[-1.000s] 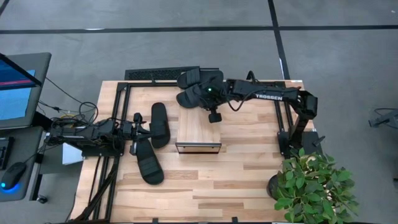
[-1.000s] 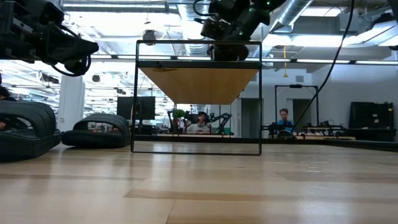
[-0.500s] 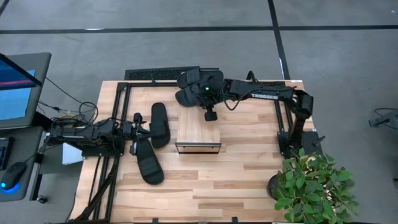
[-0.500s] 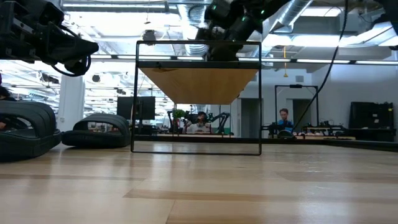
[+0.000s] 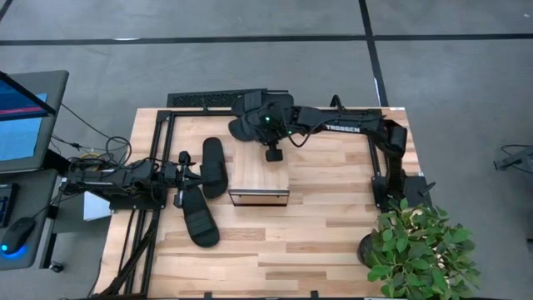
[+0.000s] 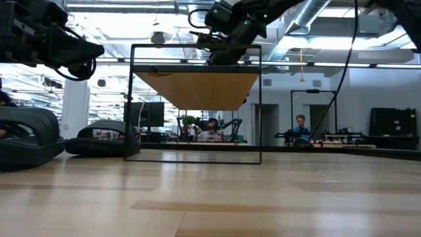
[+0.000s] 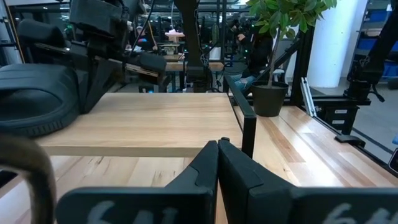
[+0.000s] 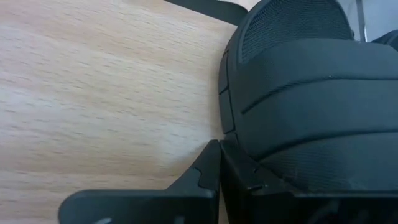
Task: Pick and place slides into the shelf
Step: Put the black slide on the shelf
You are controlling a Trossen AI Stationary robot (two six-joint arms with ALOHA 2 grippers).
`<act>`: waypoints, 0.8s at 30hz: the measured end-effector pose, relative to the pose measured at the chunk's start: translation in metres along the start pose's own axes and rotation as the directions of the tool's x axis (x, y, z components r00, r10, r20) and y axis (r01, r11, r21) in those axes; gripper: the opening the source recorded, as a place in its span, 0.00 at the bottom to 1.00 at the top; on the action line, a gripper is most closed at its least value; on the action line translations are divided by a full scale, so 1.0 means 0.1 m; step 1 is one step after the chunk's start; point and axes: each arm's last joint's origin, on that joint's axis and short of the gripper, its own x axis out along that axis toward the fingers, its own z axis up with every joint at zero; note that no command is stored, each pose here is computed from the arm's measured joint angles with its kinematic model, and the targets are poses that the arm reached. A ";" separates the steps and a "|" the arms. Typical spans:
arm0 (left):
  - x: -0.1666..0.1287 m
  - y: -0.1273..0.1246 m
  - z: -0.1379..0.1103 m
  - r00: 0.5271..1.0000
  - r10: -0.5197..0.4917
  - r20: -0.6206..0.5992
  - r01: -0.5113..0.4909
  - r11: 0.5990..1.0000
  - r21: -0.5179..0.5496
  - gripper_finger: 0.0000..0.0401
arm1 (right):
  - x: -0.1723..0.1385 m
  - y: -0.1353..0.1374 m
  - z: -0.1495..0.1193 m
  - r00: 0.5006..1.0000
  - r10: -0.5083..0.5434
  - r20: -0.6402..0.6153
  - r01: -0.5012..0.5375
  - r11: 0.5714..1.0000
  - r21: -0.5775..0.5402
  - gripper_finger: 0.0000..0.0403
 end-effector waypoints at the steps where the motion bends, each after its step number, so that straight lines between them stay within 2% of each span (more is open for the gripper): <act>1: 0.00 0.00 0.00 1.000 0.000 0.000 0.000 1.000 0.000 0.00 | -0.01 -0.01 0.01 1.000 -0.001 -0.005 0.001 1.000 0.001 0.00; 14: 0.00 0.00 0.00 1.000 0.000 0.000 0.000 1.000 0.003 0.00 | -0.04 -0.02 0.02 0.999 -0.018 -0.032 0.018 1.000 0.005 0.00; 24: 0.00 0.00 0.00 1.000 0.000 0.000 0.000 1.000 0.000 0.00 | -0.05 0.00 0.02 0.999 0.033 -0.013 -0.032 0.999 0.028 0.00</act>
